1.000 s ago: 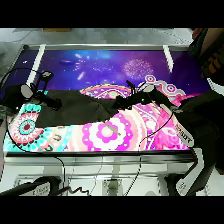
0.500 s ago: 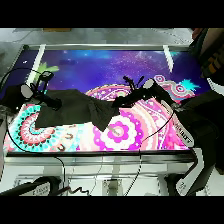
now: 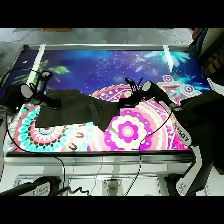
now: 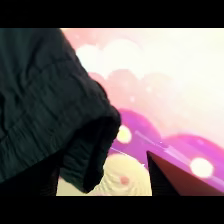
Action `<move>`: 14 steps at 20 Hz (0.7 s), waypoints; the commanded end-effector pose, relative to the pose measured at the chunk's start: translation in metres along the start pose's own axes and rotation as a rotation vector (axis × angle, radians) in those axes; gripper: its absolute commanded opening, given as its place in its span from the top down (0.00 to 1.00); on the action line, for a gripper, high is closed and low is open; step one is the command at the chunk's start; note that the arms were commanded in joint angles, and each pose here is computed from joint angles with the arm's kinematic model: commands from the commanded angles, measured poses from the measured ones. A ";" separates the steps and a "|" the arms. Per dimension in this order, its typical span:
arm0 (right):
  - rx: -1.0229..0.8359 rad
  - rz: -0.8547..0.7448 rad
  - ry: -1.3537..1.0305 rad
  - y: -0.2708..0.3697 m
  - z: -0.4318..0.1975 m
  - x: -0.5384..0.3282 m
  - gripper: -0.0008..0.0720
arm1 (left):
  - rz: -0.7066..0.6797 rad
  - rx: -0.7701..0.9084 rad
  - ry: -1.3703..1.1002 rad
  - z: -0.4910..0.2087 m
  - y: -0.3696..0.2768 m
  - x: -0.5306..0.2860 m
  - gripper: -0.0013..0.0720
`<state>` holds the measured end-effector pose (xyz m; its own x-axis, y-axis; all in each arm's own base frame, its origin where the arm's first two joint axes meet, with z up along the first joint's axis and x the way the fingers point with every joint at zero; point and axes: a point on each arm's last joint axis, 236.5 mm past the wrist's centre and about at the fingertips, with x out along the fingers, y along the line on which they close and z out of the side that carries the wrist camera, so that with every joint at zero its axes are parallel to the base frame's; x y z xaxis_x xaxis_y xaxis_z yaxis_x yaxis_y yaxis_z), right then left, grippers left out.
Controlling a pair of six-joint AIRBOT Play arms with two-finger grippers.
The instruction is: Fold the clothes and pants, and hang the long-sleeved shirts on hangers.
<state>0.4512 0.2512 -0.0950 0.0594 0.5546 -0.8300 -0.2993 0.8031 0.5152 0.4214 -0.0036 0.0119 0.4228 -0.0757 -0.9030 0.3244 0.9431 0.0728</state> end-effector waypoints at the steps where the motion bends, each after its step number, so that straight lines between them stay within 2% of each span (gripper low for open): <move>1: 0.087 -0.018 -0.009 -0.008 0.002 0.006 0.22 | 0.001 -0.012 -0.001 0.000 0.000 -0.001 0.04; 6: 0.063 -0.019 -0.009 -0.011 0.014 -0.022 0.25 | 0.001 -0.011 -0.002 0.000 0.001 -0.001 0.04; 10: 0.002 0.142 0.137 0.023 -0.015 -0.042 0.25 | 0.001 -0.011 -0.002 0.000 0.001 -0.001 0.04; 14: 0.015 0.195 0.203 0.044 -0.036 -0.017 0.25 | 0.001 -0.011 -0.002 0.000 0.001 0.000 0.04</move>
<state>0.4261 0.2536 -0.0649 -0.1043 0.6233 -0.7750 -0.2729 0.7314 0.6249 0.4215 -0.0036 0.0119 0.4232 -0.0757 -0.9029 0.3150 0.9466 0.0683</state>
